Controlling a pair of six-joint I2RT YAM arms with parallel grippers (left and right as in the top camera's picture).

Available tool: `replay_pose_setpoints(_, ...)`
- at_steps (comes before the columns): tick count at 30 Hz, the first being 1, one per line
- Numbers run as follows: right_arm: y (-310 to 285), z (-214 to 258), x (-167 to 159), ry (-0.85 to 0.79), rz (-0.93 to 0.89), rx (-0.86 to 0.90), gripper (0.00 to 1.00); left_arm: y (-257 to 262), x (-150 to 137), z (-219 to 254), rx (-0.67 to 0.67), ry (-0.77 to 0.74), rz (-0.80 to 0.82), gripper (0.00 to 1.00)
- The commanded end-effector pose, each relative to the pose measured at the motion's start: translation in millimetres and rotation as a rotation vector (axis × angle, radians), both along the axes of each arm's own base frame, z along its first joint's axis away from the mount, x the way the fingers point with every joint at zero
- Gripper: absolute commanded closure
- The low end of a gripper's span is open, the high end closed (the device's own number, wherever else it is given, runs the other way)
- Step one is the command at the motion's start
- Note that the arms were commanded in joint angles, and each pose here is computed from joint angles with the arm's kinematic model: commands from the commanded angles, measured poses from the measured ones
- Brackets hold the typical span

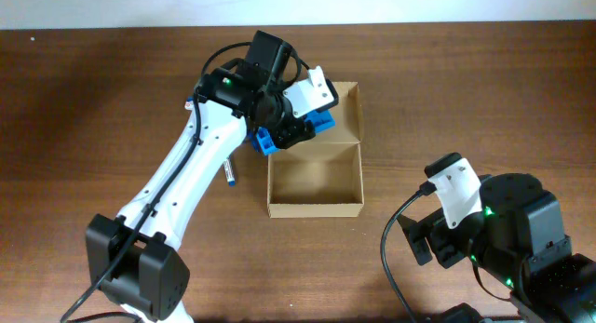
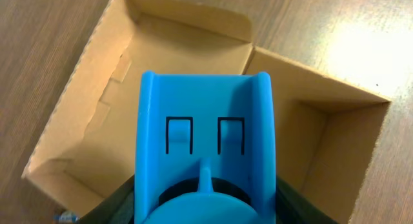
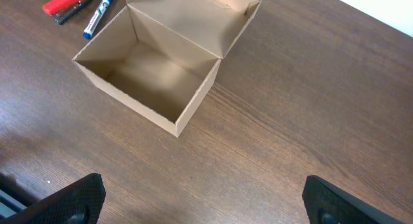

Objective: Pack container
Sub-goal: 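Carry the blue holder into the box and release it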

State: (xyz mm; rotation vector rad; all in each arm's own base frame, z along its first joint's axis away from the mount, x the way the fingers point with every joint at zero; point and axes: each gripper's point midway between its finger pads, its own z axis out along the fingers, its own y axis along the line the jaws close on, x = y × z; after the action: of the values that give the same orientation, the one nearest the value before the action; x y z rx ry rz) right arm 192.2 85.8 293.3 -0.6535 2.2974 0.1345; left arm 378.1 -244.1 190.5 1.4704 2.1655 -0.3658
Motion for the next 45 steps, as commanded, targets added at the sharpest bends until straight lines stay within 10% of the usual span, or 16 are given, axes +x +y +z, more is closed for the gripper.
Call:
replay_pose_setpoints(1,-1.0,6.1,0.5,-0.020,-0.004,0.001,0.01,-7.2,-7.1,16.5,-0.032,-0.035,-0.057,0.98)
replay_pose_setpoints(36,-1.0,6.1,0.5,-0.020,-0.004,0.001,0.01,-26.2,-76.9,-109.4,0.068,0.042,-0.366,0.98)
replay_pose_setpoints(45,-0.9,6.1,0.5,-0.020,-0.004,0.001,0.01,-23.9,-80.5,-110.7,0.075,0.060,-0.366,0.56)
